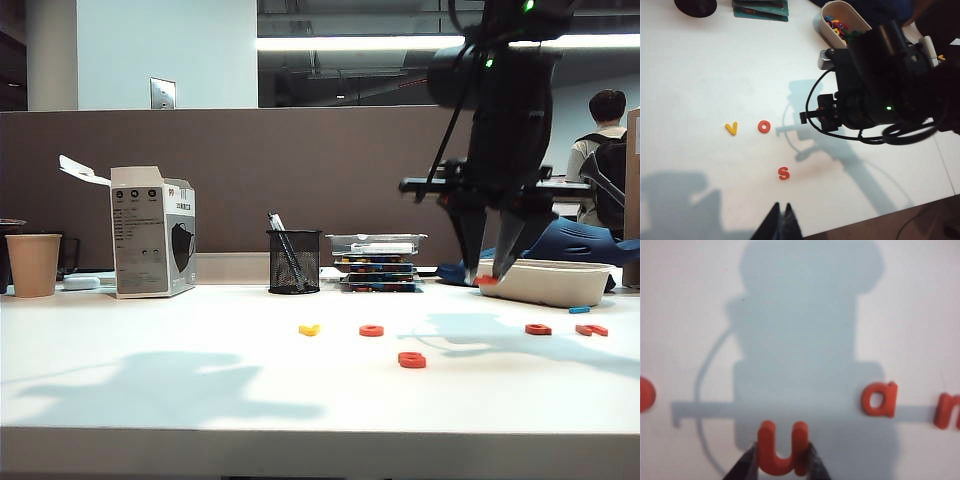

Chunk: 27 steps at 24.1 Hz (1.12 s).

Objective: Select the appropriate letters from the row of letter magnets placed on the table to arrange into the word "sun".

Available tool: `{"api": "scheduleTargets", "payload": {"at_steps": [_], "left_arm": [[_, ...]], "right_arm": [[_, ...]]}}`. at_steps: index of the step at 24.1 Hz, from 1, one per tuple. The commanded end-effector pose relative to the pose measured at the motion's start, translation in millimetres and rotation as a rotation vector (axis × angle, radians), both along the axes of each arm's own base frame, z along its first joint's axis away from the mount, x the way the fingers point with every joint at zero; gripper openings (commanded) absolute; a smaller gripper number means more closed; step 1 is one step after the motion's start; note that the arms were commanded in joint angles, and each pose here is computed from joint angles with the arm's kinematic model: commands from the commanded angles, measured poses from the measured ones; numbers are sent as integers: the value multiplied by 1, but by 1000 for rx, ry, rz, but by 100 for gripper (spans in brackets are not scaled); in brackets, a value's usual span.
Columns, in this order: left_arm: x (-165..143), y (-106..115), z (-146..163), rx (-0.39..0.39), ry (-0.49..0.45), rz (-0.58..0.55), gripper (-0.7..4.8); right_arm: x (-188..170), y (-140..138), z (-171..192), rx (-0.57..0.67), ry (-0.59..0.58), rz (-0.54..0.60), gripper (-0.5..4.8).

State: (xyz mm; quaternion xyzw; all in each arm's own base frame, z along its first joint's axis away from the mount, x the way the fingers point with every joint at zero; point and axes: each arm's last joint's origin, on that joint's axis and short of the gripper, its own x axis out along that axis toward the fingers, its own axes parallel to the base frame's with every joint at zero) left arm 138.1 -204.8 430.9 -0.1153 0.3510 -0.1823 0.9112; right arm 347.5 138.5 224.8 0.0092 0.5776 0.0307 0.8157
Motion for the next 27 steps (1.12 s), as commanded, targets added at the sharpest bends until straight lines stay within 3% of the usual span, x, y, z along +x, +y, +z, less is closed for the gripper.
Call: {"api": "scheduleTargets", "payload": {"at_steps": [1, 9, 16, 27], "left_arm": [[0, 0, 3, -14, -14, 0, -4], [0, 0, 3, -14, -14, 0, -4], [0, 1, 3, -13, -13, 0, -4], [0, 1, 3, -14, -13, 0, -4]], "right_arm": [[-9, -3, 16, 3, -12, 4, 106], [-36, -14, 40, 15, -27, -32, 106], [-77, -26, 13, 75, -40, -62, 106], [-89, -8, -17, 140, -44, -2, 107]]}}
